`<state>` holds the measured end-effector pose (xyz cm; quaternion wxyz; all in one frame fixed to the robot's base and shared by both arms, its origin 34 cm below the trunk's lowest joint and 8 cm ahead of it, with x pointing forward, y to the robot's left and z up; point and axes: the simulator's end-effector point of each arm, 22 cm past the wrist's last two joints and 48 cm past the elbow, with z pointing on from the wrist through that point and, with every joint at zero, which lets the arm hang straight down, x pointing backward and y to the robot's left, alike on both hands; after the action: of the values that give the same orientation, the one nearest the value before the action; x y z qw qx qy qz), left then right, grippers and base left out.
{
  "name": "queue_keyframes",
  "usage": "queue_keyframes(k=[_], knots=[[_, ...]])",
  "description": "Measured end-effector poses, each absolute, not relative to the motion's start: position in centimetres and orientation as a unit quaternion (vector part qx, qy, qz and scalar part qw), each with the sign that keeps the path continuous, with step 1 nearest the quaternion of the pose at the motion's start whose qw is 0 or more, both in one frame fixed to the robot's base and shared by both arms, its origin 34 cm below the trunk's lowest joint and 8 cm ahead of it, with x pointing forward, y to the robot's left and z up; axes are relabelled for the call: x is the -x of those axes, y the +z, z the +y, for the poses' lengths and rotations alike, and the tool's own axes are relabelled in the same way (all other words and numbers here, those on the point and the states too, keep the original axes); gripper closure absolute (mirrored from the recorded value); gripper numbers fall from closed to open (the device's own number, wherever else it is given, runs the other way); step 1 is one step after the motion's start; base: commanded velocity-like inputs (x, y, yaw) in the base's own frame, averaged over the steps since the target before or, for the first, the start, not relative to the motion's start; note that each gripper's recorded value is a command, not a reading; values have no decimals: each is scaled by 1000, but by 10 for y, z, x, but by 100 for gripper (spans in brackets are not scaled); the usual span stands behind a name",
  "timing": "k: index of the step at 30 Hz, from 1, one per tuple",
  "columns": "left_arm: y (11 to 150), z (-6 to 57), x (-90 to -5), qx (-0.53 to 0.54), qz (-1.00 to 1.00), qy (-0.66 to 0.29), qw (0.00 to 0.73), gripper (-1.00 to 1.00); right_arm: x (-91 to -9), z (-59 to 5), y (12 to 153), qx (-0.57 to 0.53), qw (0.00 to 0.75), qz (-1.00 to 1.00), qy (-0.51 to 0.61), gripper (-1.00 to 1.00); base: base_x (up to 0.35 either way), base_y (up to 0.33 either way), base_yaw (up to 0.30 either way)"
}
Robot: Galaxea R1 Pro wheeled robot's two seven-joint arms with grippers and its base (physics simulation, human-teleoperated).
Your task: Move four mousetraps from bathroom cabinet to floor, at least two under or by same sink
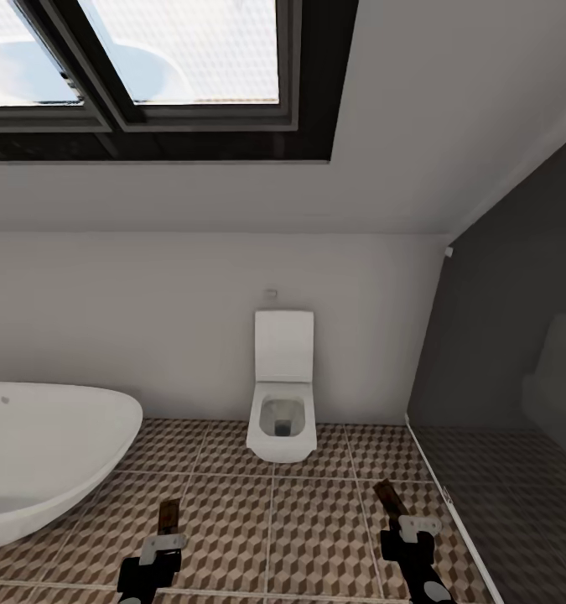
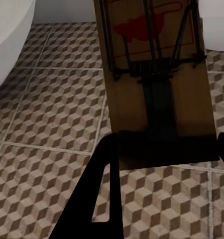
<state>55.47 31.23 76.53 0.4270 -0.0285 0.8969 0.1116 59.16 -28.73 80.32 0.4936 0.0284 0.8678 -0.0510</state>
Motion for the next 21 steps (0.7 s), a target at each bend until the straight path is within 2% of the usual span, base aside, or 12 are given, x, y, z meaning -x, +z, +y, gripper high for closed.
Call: queue_keyframes(k=[5, 8, 12, 15, 21], knots=[[761, 311, -551, 29, 902, 112, 416, 100, -593, -286, 804, -28, 494, 867, -50, 100, 0, 0, 0], [744, 303, -538, 24, 925, 108, 364, 100, -598, -286, 810, -31, 500, 864, -53, 100, 0, 0, 0], [725, 283, -520, 6, 962, 85, 260, 100, -624, -280, 839, -46, 514, 854, -63, 100, 0, 0, 0], [741, 260, -538, -16, 975, 68, 212, 100, -641, -280, 863, -59, 498, 861, -83, 100, 0, 0, 0], [836, 269, -640, -3, 965, 115, 235, 100, -659, -241, 891, -85, 487, 865, -84, 100, 0, 0, 0]])
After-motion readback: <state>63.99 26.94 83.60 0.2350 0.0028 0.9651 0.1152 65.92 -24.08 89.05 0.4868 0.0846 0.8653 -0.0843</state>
